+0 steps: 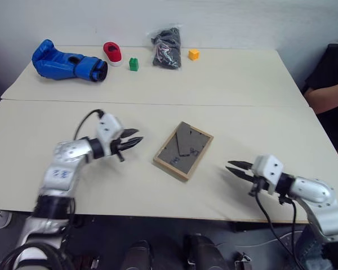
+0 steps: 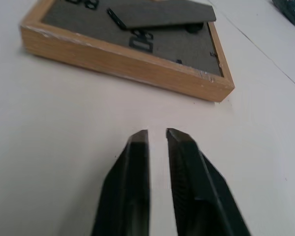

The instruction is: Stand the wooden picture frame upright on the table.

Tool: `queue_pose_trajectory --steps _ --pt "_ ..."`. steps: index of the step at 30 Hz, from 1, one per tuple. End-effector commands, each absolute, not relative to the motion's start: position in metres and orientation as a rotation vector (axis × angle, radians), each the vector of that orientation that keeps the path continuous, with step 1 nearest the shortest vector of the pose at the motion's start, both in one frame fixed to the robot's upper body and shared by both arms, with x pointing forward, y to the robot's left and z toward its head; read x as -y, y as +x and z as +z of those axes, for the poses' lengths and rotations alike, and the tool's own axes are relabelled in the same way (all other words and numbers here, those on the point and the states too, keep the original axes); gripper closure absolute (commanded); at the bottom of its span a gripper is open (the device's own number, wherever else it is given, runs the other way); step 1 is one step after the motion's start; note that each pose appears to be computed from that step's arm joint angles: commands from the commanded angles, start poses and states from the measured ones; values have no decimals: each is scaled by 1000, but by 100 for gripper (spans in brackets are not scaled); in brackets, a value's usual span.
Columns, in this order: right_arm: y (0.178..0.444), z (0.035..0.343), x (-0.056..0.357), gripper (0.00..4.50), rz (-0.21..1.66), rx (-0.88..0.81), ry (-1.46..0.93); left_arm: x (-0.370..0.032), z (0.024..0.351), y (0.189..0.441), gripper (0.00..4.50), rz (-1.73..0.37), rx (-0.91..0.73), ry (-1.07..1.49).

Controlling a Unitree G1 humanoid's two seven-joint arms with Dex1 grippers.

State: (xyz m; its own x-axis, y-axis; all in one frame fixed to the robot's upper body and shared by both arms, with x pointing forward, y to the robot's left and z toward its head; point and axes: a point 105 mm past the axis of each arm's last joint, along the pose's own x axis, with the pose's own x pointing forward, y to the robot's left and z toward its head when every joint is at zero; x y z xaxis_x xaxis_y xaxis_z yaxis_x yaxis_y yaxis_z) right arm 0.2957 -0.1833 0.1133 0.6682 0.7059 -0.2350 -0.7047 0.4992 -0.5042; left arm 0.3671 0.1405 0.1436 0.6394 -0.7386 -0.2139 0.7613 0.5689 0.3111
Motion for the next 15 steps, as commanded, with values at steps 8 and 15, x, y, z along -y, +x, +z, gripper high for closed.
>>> queue_pose_trajectory --steps 8,15 --pt "333 112 133 450 791 15 -595 -97 114 383 446 -919 -129 439" --pt "334 116 102 450 873 51 -598 -96 106 353 446 -1028 -169 405"
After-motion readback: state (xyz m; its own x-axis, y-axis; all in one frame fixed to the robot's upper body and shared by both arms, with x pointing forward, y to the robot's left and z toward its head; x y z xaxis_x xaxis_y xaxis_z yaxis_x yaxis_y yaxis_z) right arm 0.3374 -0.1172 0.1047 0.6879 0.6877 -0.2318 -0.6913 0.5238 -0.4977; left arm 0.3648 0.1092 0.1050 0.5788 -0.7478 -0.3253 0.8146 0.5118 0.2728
